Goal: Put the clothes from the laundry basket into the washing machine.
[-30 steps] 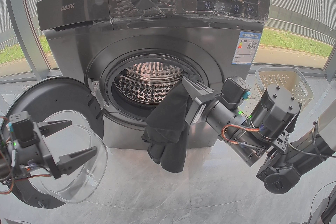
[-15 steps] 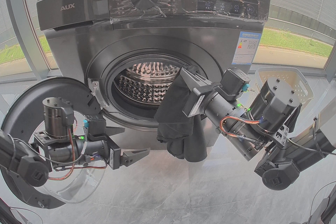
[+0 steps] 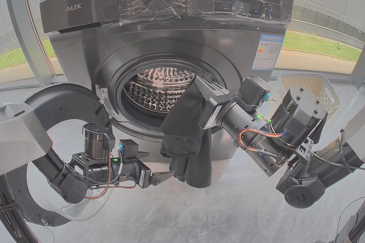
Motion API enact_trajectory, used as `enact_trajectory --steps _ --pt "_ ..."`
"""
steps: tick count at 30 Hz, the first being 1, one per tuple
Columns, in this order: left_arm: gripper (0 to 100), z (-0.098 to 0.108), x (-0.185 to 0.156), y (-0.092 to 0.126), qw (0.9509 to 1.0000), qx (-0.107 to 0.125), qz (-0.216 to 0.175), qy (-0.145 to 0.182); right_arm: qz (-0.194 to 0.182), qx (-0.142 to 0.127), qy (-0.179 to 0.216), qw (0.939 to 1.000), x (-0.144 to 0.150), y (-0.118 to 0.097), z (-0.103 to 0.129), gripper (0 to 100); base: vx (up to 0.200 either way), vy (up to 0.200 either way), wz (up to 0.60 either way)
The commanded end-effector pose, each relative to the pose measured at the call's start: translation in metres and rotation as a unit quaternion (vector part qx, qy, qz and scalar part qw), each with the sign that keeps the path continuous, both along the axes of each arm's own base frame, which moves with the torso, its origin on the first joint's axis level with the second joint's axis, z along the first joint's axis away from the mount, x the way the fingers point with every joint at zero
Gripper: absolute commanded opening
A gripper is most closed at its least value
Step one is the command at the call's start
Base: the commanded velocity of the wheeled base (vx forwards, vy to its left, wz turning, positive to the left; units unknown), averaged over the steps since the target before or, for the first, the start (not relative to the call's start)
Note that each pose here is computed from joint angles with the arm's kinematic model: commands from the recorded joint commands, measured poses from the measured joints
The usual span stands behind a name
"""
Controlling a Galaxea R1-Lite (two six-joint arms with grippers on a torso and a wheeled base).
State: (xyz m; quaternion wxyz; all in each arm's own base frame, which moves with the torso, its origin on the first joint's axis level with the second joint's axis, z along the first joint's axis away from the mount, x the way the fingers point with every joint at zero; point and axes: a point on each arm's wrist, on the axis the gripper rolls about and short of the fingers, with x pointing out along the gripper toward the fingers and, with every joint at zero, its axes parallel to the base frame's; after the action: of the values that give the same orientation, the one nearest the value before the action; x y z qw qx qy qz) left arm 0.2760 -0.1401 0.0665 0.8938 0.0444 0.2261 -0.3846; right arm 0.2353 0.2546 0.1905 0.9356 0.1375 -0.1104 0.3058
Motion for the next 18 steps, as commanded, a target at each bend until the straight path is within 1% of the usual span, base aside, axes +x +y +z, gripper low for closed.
enact_trajectory --steps 1,6,7,8,12,15,18 --pt "100 -0.017 0.005 -0.001 0.9997 0.010 0.002 0.023 0.001 -0.002 0.001 1.0000 -0.001 0.000 -0.001 0 0.000 0.000 0.00" --pt "100 -0.024 0.012 -0.002 0.9997 0.010 0.004 0.022 0.001 -0.001 0.001 1.0000 -0.002 0.000 -0.001 0 0.000 0.000 0.00" --pt "100 -0.027 0.019 -0.005 0.9999 0.006 0.007 0.013 0.001 -0.002 0.002 1.0000 -0.002 0.000 -0.002 0 0.000 0.000 0.00" --pt "100 -0.029 0.021 -0.006 0.9999 0.005 0.007 0.010 0.001 -0.003 0.003 1.0000 -0.002 0.000 -0.003 0 0.000 0.000 0.00" --pt "100 -0.036 0.027 -0.004 0.9998 0.005 0.016 0.014 0.003 -0.004 0.004 1.0000 -0.003 0.000 -0.003 0 0.000 0.000 0.00" --pt "100 -0.038 0.028 -0.005 0.9998 0.004 0.016 0.012 0.003 -0.005 0.005 1.0000 -0.004 0.000 -0.004 0 0.000 0.000 0.00" --pt "100 -0.044 0.034 -0.007 0.9998 0.002 0.016 0.011 0.004 -0.005 0.004 1.0000 -0.004 0.000 -0.004 0 0.000 0.000 0.00"
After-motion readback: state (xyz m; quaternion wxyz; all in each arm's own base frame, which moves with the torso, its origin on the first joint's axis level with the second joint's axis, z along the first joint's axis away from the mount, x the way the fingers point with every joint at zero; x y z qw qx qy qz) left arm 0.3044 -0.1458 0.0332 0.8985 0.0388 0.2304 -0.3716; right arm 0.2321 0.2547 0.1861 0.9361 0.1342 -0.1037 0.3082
